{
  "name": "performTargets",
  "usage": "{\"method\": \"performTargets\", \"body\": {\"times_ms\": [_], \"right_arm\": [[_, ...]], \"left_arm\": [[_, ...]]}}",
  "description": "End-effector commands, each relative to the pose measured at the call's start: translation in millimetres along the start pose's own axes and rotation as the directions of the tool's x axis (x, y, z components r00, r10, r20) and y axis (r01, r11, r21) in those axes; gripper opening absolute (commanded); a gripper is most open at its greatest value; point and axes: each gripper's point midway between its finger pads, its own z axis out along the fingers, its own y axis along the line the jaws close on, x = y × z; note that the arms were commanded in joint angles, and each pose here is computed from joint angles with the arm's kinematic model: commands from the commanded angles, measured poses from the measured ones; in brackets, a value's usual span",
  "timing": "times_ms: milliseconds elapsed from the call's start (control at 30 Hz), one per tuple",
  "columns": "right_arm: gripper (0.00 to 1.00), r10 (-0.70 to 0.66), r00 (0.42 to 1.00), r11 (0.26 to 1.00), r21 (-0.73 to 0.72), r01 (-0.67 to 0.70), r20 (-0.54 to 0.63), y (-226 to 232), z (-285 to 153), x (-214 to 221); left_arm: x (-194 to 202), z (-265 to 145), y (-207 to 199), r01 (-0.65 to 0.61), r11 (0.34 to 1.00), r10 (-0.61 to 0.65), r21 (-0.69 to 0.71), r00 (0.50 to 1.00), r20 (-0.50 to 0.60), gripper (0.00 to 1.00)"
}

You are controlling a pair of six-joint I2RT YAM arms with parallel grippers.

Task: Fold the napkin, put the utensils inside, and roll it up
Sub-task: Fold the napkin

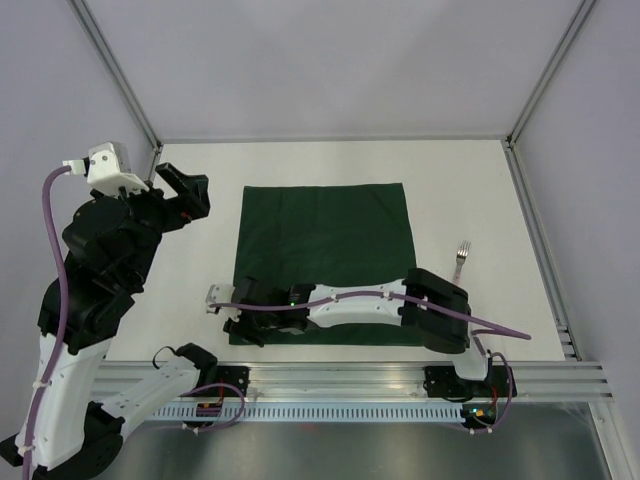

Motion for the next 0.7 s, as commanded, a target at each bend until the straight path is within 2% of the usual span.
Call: {"method": "performTargets", "body": {"times_ms": [0, 233, 667], "right_arm": [[0.50, -0.004, 0.997, 1.000, 0.018, 0.002, 0.073, 7.5, 12.0, -34.6], [0.50, 0.010, 0.998, 1.000, -0.001, -0.010, 0.056, 17.9, 44.5, -24.9], [0.51, -0.008, 1.000, 0.999, 0.042, 0.007, 0.023, 12.3, 70.2, -4.5]], "left_arm": [[8.9, -0.1, 9.3, -0.014, 0.999, 0.013, -0.040, 1.000, -0.022, 0.98], [9.5, -1.5, 9.5, -0.023, 0.999, 0.022, -0.034, 0.999, -0.024, 0.98], [13.0, -3.9, 12.7, -0.033, 0.999, 0.032, -0.035, 0.999, -0.027, 0.98]]}}
